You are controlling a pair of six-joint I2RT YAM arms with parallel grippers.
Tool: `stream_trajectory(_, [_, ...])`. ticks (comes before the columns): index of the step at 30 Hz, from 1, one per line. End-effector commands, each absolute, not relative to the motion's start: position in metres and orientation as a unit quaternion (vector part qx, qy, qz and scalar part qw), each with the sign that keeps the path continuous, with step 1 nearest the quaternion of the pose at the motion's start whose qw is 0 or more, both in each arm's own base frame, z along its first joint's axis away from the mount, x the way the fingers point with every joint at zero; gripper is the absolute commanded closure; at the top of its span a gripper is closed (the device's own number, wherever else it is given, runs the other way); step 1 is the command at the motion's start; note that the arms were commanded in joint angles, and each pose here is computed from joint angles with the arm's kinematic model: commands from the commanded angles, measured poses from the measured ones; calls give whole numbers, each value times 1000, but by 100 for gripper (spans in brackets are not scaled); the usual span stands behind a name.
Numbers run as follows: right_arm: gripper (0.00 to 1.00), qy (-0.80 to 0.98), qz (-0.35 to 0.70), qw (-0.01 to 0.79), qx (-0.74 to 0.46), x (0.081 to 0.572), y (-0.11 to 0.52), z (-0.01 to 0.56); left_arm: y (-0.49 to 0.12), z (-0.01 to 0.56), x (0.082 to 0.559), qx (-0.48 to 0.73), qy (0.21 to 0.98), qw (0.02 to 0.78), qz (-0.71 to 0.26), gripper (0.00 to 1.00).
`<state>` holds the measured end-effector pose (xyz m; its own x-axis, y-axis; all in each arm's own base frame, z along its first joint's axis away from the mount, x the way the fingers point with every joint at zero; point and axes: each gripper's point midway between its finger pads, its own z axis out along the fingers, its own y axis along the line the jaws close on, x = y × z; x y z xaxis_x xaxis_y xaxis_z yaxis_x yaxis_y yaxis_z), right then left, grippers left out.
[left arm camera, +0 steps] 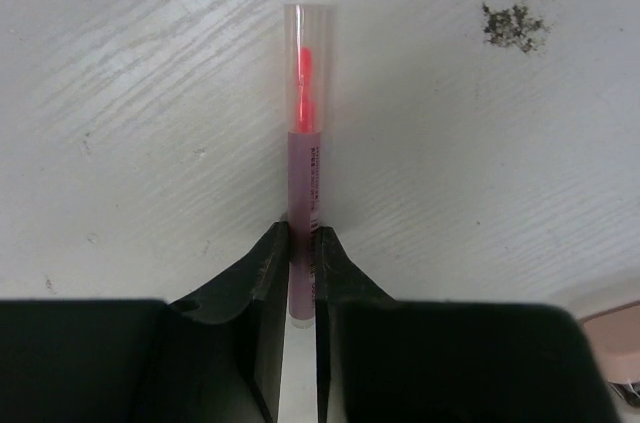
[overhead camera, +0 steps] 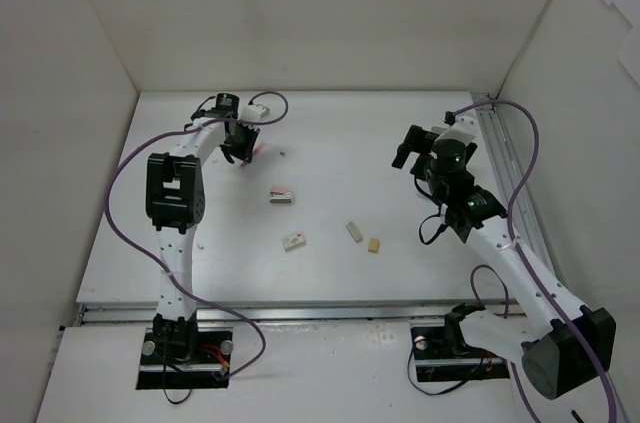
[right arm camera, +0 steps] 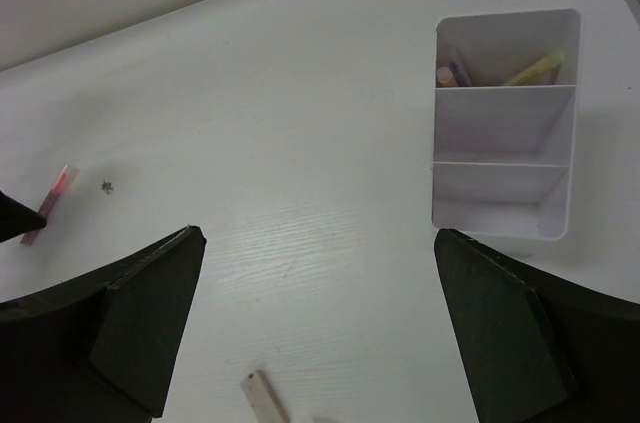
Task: Sort the stationery into containers
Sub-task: Pick up the pen from the center of the board.
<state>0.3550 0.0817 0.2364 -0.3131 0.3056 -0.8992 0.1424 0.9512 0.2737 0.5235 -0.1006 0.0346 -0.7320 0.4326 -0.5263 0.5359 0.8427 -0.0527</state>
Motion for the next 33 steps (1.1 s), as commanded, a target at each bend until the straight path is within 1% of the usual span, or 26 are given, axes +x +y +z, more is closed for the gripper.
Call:
stream_trajectory(1, [2, 791, 109, 589, 122, 357, 93, 252, -116, 97, 526, 260, 902, 317, -131, 100])
stream_trajectory(6, [2, 799, 156, 576, 77, 361, 125, 248, -127, 159, 516, 263, 871, 384, -157, 100])
stream_trajectory(7, [2, 802, 162, 570, 73, 361, 132, 244, -132, 180, 509, 266, 859, 409, -156, 100])
stream_trajectory(11, [2, 799, 203, 563, 55, 362, 158, 238, -156, 221, 482, 272, 829, 462, -161, 100])
stream_trajectory(12, [2, 790, 226, 569, 42, 362, 172, 244, -157, 228, 470, 268, 826, 470, -159, 100])
stream_trajectory(14, [2, 788, 268, 555, 9, 356, 204, 237, -180, 237, 457, 267, 814, 486, -173, 100])
stream_trajectory(16, [2, 760, 332, 559, -19, 353, 233, 249, -191, 237, 436, 263, 807, 494, -188, 100])
stream_trajectory(17, [2, 757, 357, 547, -25, 351, 248, 245, -206, 239, 425, 264, 800, 496, -208, 100])
stream_trajectory(18, [2, 734, 396, 550, -46, 347, 263, 260, -214, 242, 414, 256, 792, 505, -230, 100])
stream_trajectory(20, [2, 710, 437, 549, -63, 345, 281, 271, -234, 251, 400, 247, 775, 515, -269, 100])
stream_trajectory(21, [2, 703, 454, 542, -77, 341, 289, 273, -236, 244, 385, 244, 780, 504, -280, 100])
stream_trajectory(22, [3, 699, 466, 536, -85, 337, 297, 272, -244, 261, 387, 245, 753, 534, -295, 100])
stream_trajectory(25, [3, 688, 473, 543, -89, 333, 305, 277, -257, 271, 363, 244, 736, 535, -336, 100])
stream_trajectory(28, [5, 689, 463, 552, -77, 333, 305, 274, -265, 284, 348, 256, 713, 550, -351, 100])
stream_trajectory(33, [12, 694, 455, 554, -71, 334, 311, 269, -271, 291, 343, 254, 711, 554, -350, 100])
